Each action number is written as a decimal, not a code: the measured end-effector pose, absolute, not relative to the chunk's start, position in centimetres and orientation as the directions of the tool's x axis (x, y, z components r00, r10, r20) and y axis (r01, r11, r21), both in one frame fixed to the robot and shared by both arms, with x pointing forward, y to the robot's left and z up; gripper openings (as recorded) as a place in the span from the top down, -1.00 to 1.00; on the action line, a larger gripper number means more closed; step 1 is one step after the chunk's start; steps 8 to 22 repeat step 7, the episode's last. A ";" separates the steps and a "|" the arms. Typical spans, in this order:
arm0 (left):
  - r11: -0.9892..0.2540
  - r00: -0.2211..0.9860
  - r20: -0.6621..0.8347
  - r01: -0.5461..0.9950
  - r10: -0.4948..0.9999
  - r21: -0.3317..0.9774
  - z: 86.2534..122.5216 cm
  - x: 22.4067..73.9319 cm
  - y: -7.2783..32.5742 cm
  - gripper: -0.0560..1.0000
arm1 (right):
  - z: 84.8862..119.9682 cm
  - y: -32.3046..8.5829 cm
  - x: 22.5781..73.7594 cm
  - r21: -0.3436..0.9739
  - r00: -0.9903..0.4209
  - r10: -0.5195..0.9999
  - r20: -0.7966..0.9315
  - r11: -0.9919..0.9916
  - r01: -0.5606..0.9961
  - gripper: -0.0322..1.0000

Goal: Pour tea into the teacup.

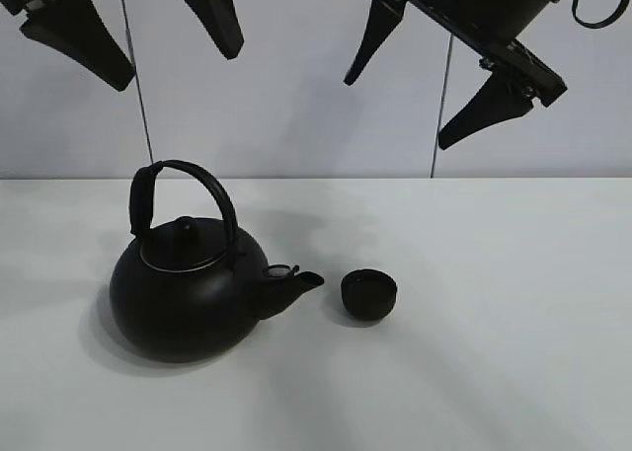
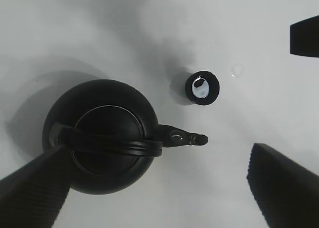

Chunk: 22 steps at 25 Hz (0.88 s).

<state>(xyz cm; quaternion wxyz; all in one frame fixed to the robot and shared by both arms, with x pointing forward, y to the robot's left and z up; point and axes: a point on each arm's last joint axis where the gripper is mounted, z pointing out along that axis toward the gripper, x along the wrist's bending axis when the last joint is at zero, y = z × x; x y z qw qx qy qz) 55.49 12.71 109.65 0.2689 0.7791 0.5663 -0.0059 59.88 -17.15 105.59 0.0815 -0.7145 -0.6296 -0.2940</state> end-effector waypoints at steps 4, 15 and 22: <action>-0.214 0.359 -0.314 0.886 0.879 0.412 109.6 55.5 12.7 -0.41 | 105.6 -17.1 59.9 0.254 0.034 0.852 0.523 -0.194 0.948 -0.33; -0.214 0.359 -0.314 0.886 0.879 0.412 109.6 55.5 12.7 -0.41 | 105.6 -17.1 59.9 0.254 0.034 0.852 0.523 -0.194 0.948 -0.33; -0.214 0.359 -0.314 0.886 0.879 0.412 109.6 55.5 12.7 -0.41 | 105.6 -17.1 59.9 0.254 0.034 0.852 0.523 -0.194 0.948 -0.33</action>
